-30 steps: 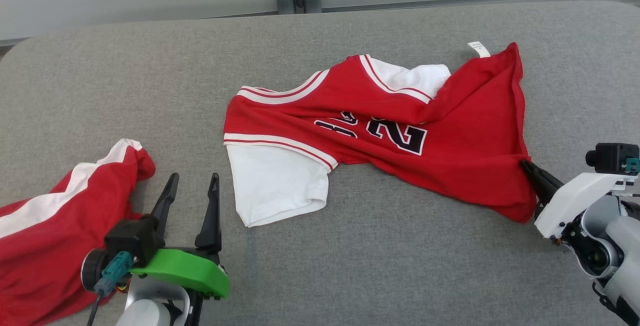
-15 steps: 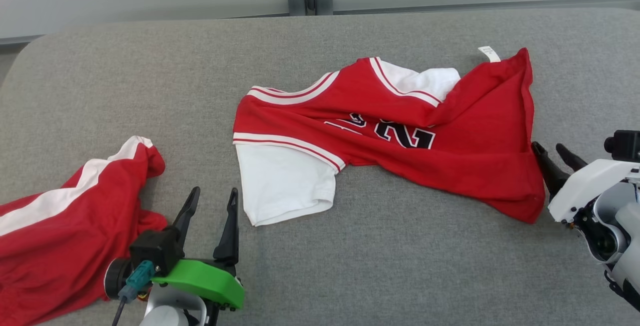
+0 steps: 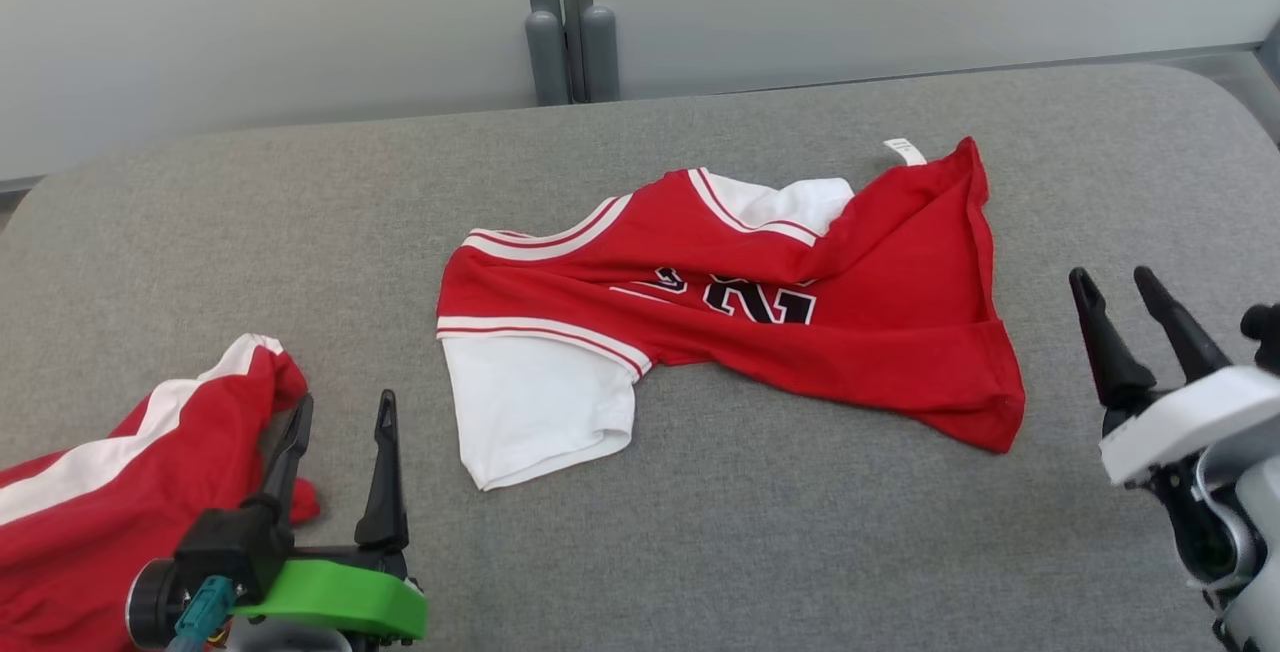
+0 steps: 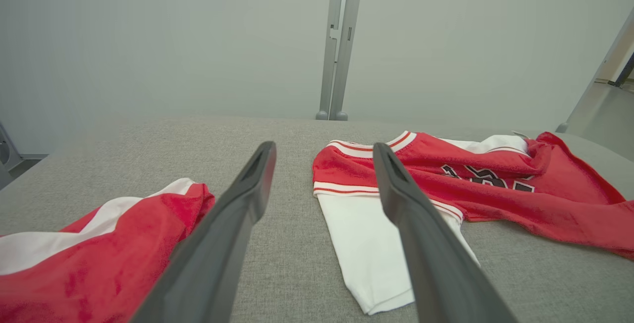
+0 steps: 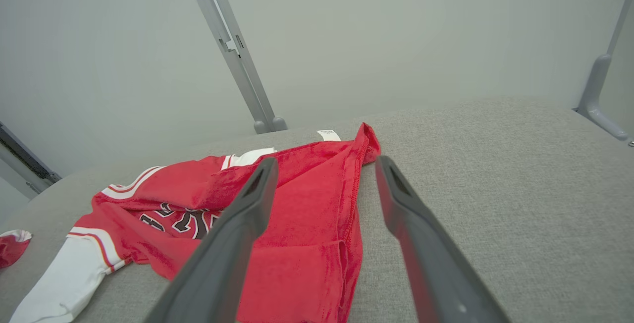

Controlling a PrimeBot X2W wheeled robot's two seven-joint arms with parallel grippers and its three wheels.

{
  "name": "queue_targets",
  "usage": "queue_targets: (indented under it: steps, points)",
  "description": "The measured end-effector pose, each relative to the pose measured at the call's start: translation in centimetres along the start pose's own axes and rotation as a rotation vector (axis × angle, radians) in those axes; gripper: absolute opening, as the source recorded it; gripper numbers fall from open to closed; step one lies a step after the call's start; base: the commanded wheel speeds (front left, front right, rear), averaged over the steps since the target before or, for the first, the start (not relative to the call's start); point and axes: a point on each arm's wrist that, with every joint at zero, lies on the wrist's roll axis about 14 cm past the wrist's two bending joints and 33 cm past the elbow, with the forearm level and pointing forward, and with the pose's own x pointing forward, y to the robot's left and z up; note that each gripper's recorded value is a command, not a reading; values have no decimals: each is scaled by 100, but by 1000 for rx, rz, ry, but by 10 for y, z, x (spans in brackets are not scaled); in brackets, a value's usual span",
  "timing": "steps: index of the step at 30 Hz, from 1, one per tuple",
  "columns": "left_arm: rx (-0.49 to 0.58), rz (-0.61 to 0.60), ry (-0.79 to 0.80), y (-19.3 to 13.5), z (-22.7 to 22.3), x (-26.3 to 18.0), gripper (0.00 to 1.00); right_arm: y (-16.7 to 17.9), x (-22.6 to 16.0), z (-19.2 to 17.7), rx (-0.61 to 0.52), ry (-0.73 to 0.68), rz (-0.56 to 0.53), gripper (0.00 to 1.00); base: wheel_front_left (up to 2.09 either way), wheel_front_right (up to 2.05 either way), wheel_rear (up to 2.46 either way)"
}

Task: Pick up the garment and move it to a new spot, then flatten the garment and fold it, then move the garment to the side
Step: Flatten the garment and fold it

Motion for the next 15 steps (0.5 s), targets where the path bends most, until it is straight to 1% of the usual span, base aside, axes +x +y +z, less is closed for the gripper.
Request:
queue_targets:
  steps: [6, 10, 15]
  points:
    - [1, 7, -63, -3, 18, -10, 100, 19, -46, -11, 9, -41, 2, 100, 0, 0, 0]
    - [-7, 10, -54, -3, 14, -19, 100, 16, -73, -36, 12, 14, -40, 100, 0, 0, 0]
    - [-19, -13, -25, -8, 4, -23, 100, 16, -80, -56, 16, 65, -59, 100, 0, 0, 0]
